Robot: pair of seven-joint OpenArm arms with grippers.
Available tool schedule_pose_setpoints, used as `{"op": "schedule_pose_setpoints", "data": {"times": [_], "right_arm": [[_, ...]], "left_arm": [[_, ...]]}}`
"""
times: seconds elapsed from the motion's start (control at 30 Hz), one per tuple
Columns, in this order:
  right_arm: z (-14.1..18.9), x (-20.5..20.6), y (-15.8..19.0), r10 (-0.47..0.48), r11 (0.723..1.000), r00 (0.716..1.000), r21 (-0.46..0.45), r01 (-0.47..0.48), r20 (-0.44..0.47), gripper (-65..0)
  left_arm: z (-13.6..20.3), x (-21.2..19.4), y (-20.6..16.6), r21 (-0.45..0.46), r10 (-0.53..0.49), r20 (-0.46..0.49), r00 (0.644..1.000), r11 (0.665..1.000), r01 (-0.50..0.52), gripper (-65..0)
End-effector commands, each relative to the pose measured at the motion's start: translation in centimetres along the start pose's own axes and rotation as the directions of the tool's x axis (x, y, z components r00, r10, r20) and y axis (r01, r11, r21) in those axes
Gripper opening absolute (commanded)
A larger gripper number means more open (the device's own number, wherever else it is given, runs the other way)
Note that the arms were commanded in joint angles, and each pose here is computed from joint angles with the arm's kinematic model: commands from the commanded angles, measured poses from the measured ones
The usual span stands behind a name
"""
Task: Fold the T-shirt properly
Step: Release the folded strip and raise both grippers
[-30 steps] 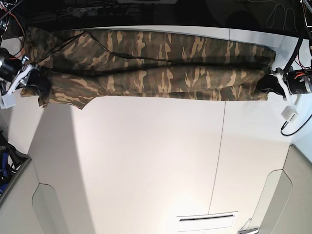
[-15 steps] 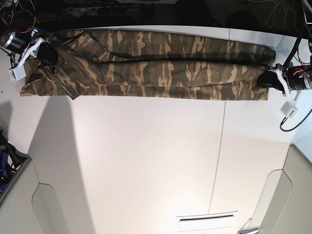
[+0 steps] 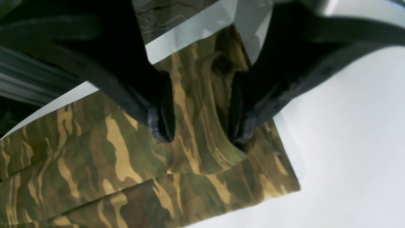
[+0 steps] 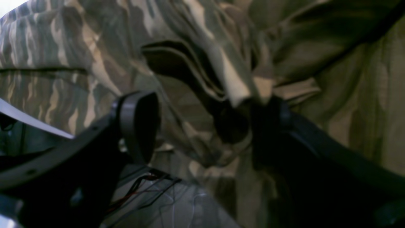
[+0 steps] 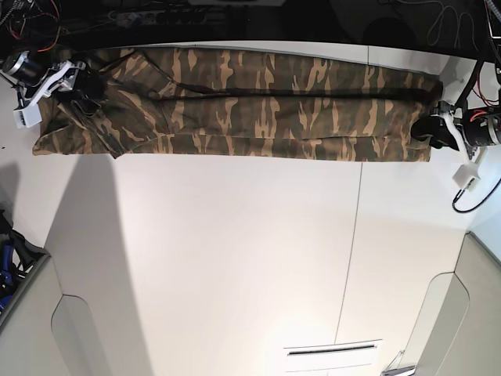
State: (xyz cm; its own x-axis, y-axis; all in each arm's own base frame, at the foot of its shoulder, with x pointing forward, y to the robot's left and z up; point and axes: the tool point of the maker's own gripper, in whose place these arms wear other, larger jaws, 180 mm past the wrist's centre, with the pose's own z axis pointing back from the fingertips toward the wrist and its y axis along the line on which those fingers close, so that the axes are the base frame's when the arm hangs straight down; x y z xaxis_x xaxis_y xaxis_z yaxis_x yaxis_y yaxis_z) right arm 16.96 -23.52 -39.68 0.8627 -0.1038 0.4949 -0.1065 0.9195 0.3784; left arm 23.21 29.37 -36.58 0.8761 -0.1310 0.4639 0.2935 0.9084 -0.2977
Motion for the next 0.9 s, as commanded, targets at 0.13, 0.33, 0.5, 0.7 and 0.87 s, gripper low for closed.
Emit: {"op": "schedule_pose_setpoints", "data": {"times": [0.13, 0.33, 0.5, 0.7, 0.87], "right_arm": [[3.0, 2.6, -2.7, -0.018, 0.997, 0.993, -0.076, 0.027, 0.119, -20.1], [6.9, 4.7, -5.1, -0.041, 0.985, 0.967, -0.151, 0.081, 0.250, -20.1], [8.3, 5.2, -5.9, -0.054, 0.980, 0.953, -0.166, 0.108, 0.297, -33.7], [7.7, 4.7, -5.5, -0.075, 0.981, 0.951, -0.150, 0.124, 0.299, -65.0], [7.0, 4.2, -5.2, -0.110, 0.980, 0.943, -0.125, 0.156, 0.313, -65.0]], "left_arm": [[2.8, 2.9, 1.8, 0.060, -0.011, 0.117, 0.993, 0.998, 0.004, -34.0], [5.1, 4.0, 3.5, 0.112, 0.013, 0.192, 0.981, 0.993, -0.035, -34.0], [5.6, 4.2, 4.1, 0.130, 0.046, 0.214, 0.976, 0.989, -0.075, -26.5], [5.6, 4.0, 4.6, 0.151, 0.044, 0.204, 0.978, 0.986, -0.076, -26.3], [5.3, 3.4, 5.6, 0.147, 0.092, 0.228, 0.969, 0.981, -0.128, -26.3]]}}
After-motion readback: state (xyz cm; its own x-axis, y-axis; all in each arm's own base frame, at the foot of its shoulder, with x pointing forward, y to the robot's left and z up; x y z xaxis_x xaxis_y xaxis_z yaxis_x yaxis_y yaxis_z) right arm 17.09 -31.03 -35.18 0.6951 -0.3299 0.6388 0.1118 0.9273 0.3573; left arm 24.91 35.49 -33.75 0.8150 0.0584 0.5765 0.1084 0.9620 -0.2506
